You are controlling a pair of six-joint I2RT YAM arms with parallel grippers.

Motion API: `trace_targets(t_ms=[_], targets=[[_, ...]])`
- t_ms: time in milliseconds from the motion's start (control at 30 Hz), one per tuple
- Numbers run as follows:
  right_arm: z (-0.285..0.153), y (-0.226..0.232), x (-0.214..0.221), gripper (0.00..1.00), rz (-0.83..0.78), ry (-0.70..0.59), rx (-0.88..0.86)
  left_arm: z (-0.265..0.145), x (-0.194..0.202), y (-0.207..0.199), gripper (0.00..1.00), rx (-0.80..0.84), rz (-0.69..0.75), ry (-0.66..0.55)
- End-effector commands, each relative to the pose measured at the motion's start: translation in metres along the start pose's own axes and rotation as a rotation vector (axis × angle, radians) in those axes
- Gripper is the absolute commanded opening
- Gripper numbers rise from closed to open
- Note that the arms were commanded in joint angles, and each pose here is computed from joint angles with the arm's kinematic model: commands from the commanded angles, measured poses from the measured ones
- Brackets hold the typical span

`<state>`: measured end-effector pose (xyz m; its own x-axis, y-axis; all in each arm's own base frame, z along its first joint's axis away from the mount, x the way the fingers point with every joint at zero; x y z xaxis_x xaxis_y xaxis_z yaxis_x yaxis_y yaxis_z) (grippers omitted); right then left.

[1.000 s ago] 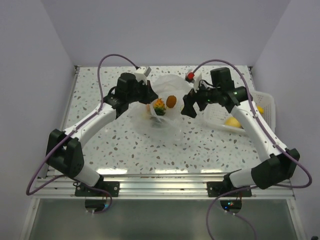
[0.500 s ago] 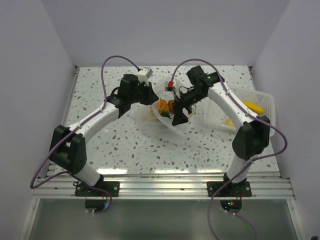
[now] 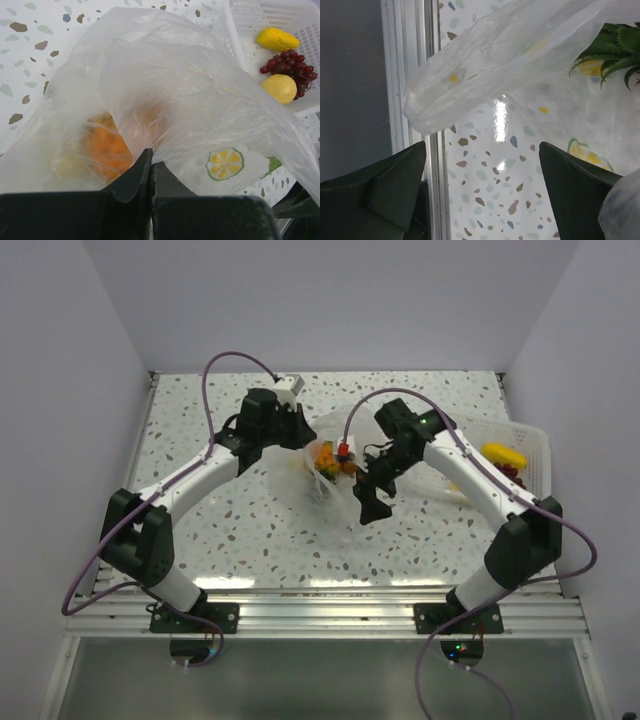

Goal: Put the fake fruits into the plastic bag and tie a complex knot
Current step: Place the fake fruit in the plastic bag.

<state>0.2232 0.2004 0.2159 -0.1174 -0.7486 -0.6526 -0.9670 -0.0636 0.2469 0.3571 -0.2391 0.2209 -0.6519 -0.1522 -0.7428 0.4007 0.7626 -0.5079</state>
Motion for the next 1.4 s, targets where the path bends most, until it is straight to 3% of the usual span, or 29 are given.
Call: trace_targets(t_ms=[0, 167, 300, 367, 633, 833, 1100, 1367], targets=[[-0.032, 0.0, -0.012, 0.99, -0.133, -0.039, 0.211, -0.004, -0.018, -0.012, 0.0, 0.029, 0.005, -0.077], [-0.053, 0.022, -0.037, 0.89, -0.357, -0.167, 0.168, -0.003, -0.025, -0.008, 0.0, -0.01, -0.008, -0.102], [-0.051, 0.046, -0.038, 0.81, -0.405, -0.201, -0.018, 0.0, -0.026, -0.01, 0.0, -0.001, -0.025, -0.101], [-0.046, 0.046, -0.043, 0.81, -0.382, -0.23, -0.128, 0.0, -0.027, -0.012, 0.0, 0.005, -0.023, -0.103], [-0.006, 0.031, -0.021, 0.92, -0.145, -0.235, -0.291, 0.0, -0.027, -0.011, 0.0, 0.004, -0.025, -0.101], [0.004, 0.04, -0.016, 0.97, -0.03, -0.284, -0.357, -0.002, -0.024, -0.011, 0.0, 0.005, -0.023, -0.097], [0.016, 0.063, 0.016, 0.99, 0.092, -0.232, -0.422, -0.002, -0.024, -0.011, 0.0, 0.01, -0.025, -0.098], [0.008, 0.069, 0.036, 0.99, -0.022, -0.121, -0.276, 0.001, -0.023, -0.007, 0.0, -0.011, -0.041, -0.1]])
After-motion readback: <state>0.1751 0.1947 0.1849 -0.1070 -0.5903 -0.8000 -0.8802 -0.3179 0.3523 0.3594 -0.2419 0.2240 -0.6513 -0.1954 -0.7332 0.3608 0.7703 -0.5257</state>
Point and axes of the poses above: each gripper's point midway between its finger pads, its own z axis out along the fingers, its own y axis along the line the jaws close on, x = y × z, the point moved 5 cm from there along -z, back along the fingers, and after that the axes turned 6 degrees about -z, right-handed, at the moved point
